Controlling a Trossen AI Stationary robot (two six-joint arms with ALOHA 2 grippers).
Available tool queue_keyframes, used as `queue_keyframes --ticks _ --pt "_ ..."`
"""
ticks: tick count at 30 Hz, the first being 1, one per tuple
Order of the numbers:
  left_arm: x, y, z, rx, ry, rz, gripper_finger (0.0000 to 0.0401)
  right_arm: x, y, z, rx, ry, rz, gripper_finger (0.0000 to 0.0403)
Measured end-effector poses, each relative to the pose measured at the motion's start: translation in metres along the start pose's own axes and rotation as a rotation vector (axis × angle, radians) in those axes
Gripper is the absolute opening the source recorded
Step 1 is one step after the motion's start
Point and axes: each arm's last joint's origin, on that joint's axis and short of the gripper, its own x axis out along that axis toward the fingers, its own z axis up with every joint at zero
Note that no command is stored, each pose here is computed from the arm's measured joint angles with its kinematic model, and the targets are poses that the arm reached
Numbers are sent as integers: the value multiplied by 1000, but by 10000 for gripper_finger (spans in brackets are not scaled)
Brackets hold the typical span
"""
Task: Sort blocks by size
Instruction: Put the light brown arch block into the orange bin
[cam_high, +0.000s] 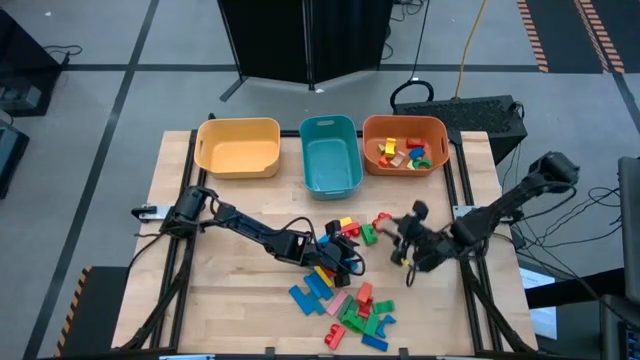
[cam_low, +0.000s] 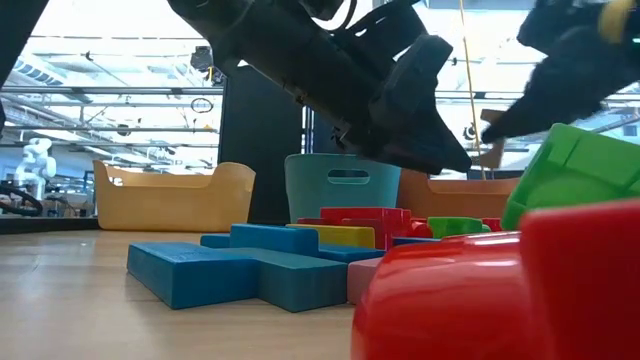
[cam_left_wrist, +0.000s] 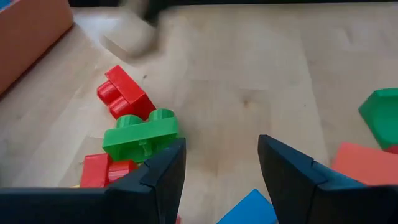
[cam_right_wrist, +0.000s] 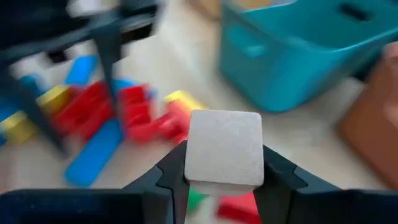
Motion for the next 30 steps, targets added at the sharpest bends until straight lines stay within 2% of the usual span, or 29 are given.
queue_keyframes --ticks 9,17,30 --pt "2 6 1 -4 -2 31 192 15 -59 37 34 -52 -242 122" --pt "1 4 1 -8 -3 26 192 37 -111 48 94 -4 -503 122" --pt "1 4 1 19 -3 25 192 58 -176 54 261 56 -550 123"
